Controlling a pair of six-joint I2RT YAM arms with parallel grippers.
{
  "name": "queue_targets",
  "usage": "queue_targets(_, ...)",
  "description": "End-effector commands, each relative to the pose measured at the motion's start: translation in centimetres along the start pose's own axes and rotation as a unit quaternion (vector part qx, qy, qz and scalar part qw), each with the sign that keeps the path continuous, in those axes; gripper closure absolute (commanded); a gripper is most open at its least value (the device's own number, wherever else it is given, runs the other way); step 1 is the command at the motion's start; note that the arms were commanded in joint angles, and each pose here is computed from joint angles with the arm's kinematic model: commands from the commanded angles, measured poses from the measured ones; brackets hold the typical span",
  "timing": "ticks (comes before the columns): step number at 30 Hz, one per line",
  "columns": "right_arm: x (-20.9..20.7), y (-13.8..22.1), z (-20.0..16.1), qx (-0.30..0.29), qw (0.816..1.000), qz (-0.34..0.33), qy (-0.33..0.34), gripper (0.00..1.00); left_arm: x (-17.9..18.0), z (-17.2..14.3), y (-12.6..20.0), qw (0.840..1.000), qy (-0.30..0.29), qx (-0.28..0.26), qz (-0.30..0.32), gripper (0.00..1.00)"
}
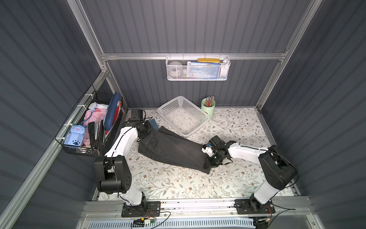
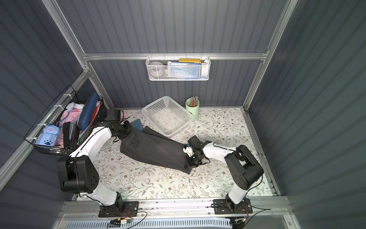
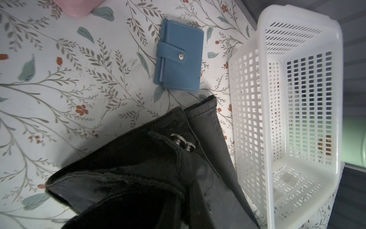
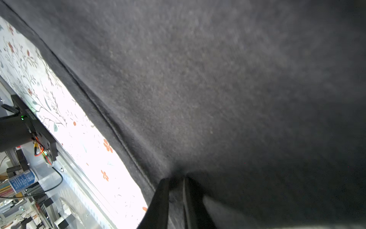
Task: Roll up the long pants
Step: Adjust the long pant at the center of the board.
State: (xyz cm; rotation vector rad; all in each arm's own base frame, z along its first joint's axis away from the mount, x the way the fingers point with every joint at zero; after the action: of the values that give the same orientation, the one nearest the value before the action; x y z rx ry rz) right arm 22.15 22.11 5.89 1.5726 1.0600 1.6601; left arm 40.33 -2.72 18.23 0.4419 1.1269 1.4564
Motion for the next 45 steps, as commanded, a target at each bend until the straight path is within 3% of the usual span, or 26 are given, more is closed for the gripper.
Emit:
queue_targets(1, -1.9, -0.8, -2.3, 0.050, 0.998, -0.036, -0.026, 0.82, -2.1, 2.9, -0.5, 0.998, -0.029, -0.052, -0.026, 1.00)
queue_targets(11, -0.9, -0.4, -3.7, 0.102, 0.994, -0.034, -0.022, 0.79, -5.4, 5.2, -6.2, 0.993, -0.078, -0.073, -0.052, 0.98)
queue_targets(12, -0.7, -0.2, -4.0, 0.110, 0.993, -0.036, -0.019, 0.76, -5.2, 5.1, -6.2, 0.994, -0.078, -0.069, -0.041, 0.88)
queue_targets(14, -0.5, 0.2, -4.4, 0.124, 0.992, -0.037, -0.014, 0.68, -4.7, 4.9, -5.6, 0.995, -0.077, -0.058, -0.018, 0.49)
queue_targets(15, -0.2, 0.6, -4.5, 0.131, 0.991, -0.034, -0.012, 0.62, -4.6, 5.5, -4.7, 0.995, -0.076, -0.069, -0.005, 0.36)
queue_targets(16, 0.1, 1.0, -4.6, 0.134, 0.990, -0.032, -0.008, 0.58, -3.9, 5.2, -4.0, 0.995, -0.075, -0.062, 0.016, 0.12)
queue_targets(17, 0.7, 1.8, -4.5, 0.132, 0.991, -0.027, 0.000, 0.54, -3.4, 5.2, -2.9, 0.994, -0.078, -0.067, 0.035, 0.01)
queue_targets(20, 3.0, 4.7, -3.2, 0.095, 0.995, -0.016, 0.034, 0.47, -3.3, 4.9, 0.0, 0.991, -0.096, -0.075, 0.047, 0.02)
queue_targets(24, 6.0, 8.0, 0.3, 0.025, 0.996, -0.017, 0.089, 0.47, -4.2, 4.0, 2.9, 0.989, -0.125, -0.077, 0.018, 0.11)
queue_targets(28, 4.3, 8.9, 6.4, -0.100, 0.986, -0.106, 0.082, 0.48, -5.4, -0.4, 4.6, 0.986, -0.162, -0.020, 0.010, 0.22)
queue_targets(31, 2.1, 8.7, 10.1, -0.142, 0.980, -0.139, 0.031, 0.47, -5.6, -5.6, 4.2, 0.986, -0.164, 0.040, -0.005, 0.33)
queue_targets(34, 1.2, 6.5, 11.8, -0.129, 0.983, -0.129, 0.025, 0.47, -5.2, -9.0, 3.5, 0.987, -0.148, 0.060, -0.022, 0.47)
queue_targets(35, 0.9, 5.6, 11.8, -0.111, 0.985, -0.128, 0.024, 0.48, -4.9, -9.6, 3.3, 0.988, -0.142, 0.065, -0.023, 0.56)
queue_targets(37, 0.4, 3.6, 10.8, -0.065, 0.989, -0.132, 0.020, 0.50, -4.4, -10.4, 3.2, 0.988, -0.136, 0.069, -0.018, 0.84)
queue_targets(38, 0.0, 3.0, 10.0, -0.044, 0.988, -0.146, 0.019, 0.51, -4.1, -10.5, 3.2, 0.988, -0.135, 0.069, -0.013, 0.88)
queue_targets(42, 0.4, 1.8, 5.6, 0.021, 0.988, -0.150, 0.027, 0.53, -3.4, -10.5, 3.8, 0.989, -0.134, 0.068, 0.012, 0.87)
queue_targets(45, 2.8, 1.5, 1.8, 0.058, 0.993, -0.099, 0.030, 0.54, -2.0, -10.8, 4.1, 0.988, -0.125, 0.072, 0.054, 0.83)
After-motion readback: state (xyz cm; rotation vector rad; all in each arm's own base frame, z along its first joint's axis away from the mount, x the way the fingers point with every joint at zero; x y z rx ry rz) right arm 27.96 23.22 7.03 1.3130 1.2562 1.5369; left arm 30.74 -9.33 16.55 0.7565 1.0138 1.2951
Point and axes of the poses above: each gripper's point midway between its finger pads, its own y axis back along the fingers, its own x axis along the line the jaws close on, z = x × y, the point moved 4 cm from there along y, back along the fingers, and after that the axes turned 13 degrees about -y, right-handed, at the moved point
